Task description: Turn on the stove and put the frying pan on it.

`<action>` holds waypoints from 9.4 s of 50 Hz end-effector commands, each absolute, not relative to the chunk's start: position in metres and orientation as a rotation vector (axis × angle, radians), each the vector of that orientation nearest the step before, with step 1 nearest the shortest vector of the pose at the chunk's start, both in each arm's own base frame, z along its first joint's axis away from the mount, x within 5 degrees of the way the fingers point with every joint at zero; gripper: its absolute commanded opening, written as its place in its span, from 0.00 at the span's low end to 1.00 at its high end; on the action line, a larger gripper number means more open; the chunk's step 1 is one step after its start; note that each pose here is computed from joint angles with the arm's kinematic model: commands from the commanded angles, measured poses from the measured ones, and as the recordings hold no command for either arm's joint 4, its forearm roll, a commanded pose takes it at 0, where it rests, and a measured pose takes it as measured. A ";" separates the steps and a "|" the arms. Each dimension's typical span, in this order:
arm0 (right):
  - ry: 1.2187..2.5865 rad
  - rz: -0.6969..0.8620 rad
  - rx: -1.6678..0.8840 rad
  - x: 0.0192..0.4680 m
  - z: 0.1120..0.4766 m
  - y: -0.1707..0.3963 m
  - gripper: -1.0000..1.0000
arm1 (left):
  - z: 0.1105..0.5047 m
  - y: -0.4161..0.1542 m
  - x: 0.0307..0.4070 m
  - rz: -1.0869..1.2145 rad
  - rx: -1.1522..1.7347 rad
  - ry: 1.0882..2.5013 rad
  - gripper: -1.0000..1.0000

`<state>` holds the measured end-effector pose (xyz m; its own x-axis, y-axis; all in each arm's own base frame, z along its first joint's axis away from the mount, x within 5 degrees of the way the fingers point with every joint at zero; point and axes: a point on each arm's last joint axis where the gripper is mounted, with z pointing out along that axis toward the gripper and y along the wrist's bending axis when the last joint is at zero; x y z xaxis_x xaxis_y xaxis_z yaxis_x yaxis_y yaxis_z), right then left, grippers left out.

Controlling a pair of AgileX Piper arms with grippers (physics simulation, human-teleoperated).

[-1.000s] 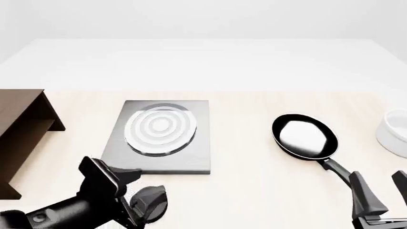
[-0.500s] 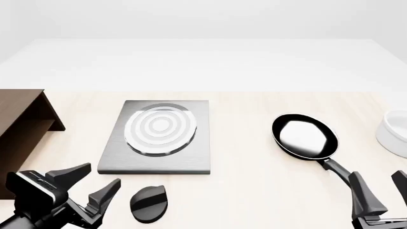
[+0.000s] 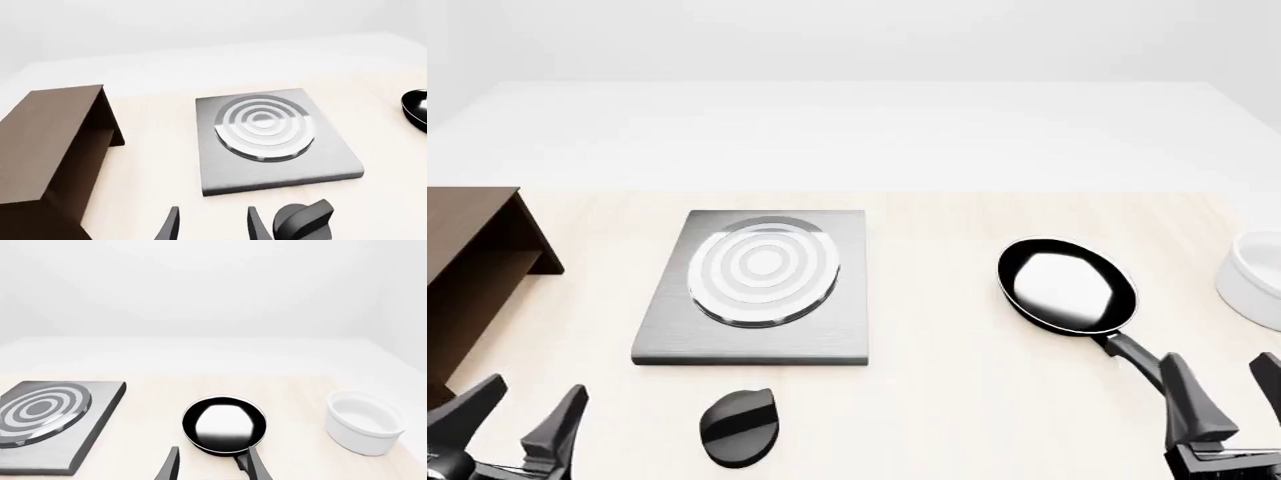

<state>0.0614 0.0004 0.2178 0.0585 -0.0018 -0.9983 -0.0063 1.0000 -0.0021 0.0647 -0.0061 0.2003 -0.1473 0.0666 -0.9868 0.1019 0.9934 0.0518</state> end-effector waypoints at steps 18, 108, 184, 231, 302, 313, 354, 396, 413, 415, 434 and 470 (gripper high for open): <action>1.754 -0.122 0.054 0.134 0.255 -0.015 1.00 | 0.192 0.002 0.056 0.024 -0.023 1.721 1.00; 2.248 -0.249 -0.050 0.235 0.152 -0.050 1.00 | 0.192 0.002 0.056 -0.030 -0.084 1.714 1.00; 2.282 -0.263 -0.065 0.232 0.132 -0.052 0.00 | 0.193 0.002 0.056 -0.030 -0.092 1.701 1.00; 2.177 -0.080 -0.351 0.238 0.198 0.021 0.00 | 0.193 0.002 0.056 -0.042 -0.099 1.699 1.00; 2.128 0.238 -0.876 0.301 0.217 0.215 0.00 | 0.194 0.002 0.056 -0.050 -0.127 1.689 1.00; 2.128 0.263 -0.925 0.302 0.210 0.238 0.00 | 0.194 0.002 0.056 -0.052 -0.133 1.687 1.00; 2.157 0.282 -1.003 0.315 0.183 0.280 0.00 | 0.195 0.002 0.056 -0.067 -0.149 1.678 1.00; 2.194 0.258 -1.008 0.329 0.159 0.282 0.00 | 0.195 0.003 0.056 -0.075 -0.159 1.674 1.00; 2.173 0.259 -0.989 0.327 0.177 0.274 1.00 | 0.195 0.002 0.056 -0.074 -0.158 1.673 1.00; 2.168 0.258 -0.988 0.325 0.181 0.272 1.00 | 0.195 0.003 0.056 -0.074 -0.158 1.673 1.00; 2.096 0.260 -0.977 0.297 0.223 0.245 1.00 | 0.195 0.002 0.056 -0.072 -0.155 1.673 1.00; 2.007 0.270 -0.901 0.239 0.277 0.186 1.00 | 0.195 0.003 0.056 -0.052 -0.141 1.673 1.00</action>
<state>0.2524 0.2046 0.2641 -0.3455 -0.5128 -0.7859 -0.7038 0.6955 -0.1444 0.0559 0.0027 0.1959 -0.0980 -0.1281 -0.9869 -0.0613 0.9906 -0.1225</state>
